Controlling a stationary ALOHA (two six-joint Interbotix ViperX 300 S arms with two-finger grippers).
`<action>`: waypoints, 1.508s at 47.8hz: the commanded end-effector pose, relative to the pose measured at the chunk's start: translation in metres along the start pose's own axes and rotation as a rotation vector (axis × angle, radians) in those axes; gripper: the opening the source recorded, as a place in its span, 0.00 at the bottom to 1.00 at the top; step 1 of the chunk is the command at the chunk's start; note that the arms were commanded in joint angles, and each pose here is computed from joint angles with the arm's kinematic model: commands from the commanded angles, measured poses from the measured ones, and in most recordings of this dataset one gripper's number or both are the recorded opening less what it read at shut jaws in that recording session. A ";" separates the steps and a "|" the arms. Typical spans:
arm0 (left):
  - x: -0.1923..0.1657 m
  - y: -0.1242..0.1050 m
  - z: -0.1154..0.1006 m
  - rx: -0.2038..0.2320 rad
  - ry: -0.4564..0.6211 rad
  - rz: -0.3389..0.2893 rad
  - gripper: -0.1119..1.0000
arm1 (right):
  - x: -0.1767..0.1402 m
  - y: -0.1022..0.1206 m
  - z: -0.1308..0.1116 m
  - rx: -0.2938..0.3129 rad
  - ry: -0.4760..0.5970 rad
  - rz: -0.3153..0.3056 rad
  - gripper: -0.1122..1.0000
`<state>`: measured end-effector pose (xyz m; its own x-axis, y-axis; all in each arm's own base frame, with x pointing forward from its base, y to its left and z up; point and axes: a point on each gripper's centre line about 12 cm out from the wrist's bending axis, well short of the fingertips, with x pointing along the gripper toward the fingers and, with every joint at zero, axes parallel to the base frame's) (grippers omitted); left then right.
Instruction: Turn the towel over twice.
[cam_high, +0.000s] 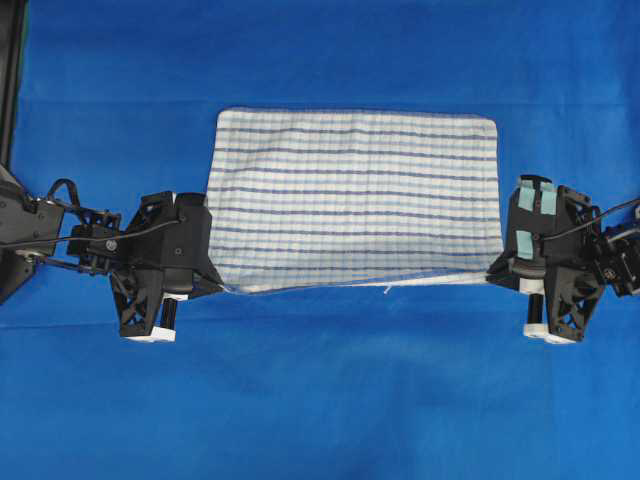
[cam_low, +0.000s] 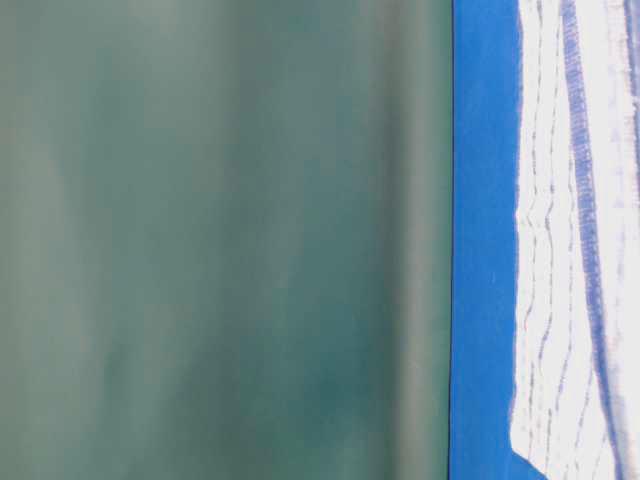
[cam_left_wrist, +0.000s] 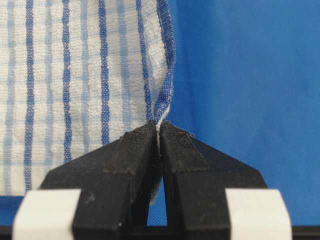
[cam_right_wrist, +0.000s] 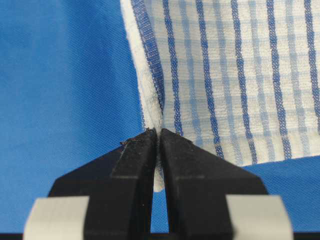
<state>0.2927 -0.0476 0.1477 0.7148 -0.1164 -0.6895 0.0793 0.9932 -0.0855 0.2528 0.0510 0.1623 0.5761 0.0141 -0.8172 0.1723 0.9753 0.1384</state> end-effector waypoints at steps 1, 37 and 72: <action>-0.002 -0.002 0.010 -0.002 -0.029 -0.005 0.12 | -0.002 0.003 0.004 -0.002 -0.018 0.015 0.16; -0.009 -0.004 0.034 0.003 -0.110 -0.013 0.89 | -0.022 0.005 0.025 -0.063 -0.104 0.008 0.65; -0.105 0.043 0.080 0.022 -0.427 0.139 0.86 | -0.144 -0.044 0.051 -0.154 -0.554 -0.139 0.64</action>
<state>0.2825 0.0025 0.2616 0.9238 0.0080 -0.3827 -0.0099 0.9999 -0.0030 0.2092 -0.0012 0.2926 0.8844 -0.1695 -0.4349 0.1664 0.9850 -0.0457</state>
